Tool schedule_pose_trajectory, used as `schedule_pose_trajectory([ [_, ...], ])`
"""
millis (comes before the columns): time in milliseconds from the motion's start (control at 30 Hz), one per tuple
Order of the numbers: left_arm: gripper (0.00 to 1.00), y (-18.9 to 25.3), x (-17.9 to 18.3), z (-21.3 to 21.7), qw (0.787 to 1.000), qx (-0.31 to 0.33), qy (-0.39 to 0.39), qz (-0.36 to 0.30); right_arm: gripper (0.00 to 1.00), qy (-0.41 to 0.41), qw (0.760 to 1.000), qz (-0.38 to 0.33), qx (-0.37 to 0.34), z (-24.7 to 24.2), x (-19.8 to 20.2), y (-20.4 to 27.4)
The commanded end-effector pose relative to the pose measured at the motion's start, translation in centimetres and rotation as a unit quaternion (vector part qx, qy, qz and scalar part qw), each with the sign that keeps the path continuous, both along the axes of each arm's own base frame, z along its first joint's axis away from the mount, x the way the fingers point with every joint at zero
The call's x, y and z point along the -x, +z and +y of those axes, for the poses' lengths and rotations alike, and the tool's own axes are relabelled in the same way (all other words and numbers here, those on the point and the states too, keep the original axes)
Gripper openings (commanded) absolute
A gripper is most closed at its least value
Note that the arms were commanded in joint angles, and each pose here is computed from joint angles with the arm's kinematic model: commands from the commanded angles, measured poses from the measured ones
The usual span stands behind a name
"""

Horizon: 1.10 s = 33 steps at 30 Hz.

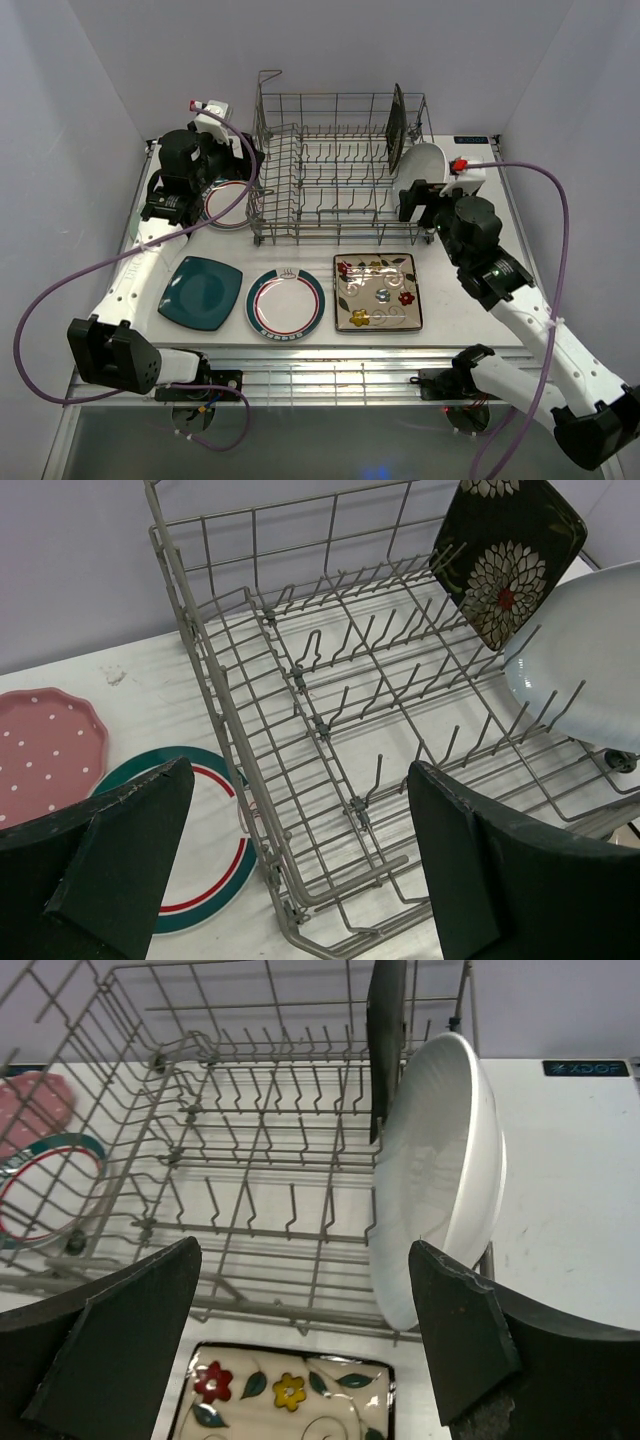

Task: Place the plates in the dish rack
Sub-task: Pick up the plate from the corner of the board.

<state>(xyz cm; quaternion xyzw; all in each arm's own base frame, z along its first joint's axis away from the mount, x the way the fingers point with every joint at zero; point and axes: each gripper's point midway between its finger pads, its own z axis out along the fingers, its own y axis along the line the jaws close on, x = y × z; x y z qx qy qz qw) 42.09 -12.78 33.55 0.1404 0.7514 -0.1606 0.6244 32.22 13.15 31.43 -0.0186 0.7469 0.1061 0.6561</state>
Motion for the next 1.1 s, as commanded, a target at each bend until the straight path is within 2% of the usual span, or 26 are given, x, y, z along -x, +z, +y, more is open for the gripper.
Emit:
schedule_pose_trajectory([
  [0,0.98,2.7,1.7,-0.4,0.999,0.014,-0.013,-0.034,0.90,0.051,0.997,0.006,-0.060,1.1,2.8,0.0],
  [333,0.98,3.2,2.4,-0.8,0.999,0.021,-0.027,-0.037,0.91,0.082,0.982,0.135,-0.102,2.0,6.6,-8.7],
  [667,0.98,3.3,2.4,-0.8,0.999,0.021,-0.027,-0.038,0.90,0.061,0.972,0.180,-0.137,0.0,10.6,-14.8],
  [833,0.98,3.1,2.3,-0.7,0.999,0.019,-0.025,-0.037,0.91,0.024,0.967,0.210,-0.140,-1.2,11.3,-17.4],
  [1067,0.98,3.4,2.5,-0.6,0.999,0.019,-0.025,-0.040,0.91,0.021,0.957,0.250,-0.143,-0.8,11.7,-21.4],
])
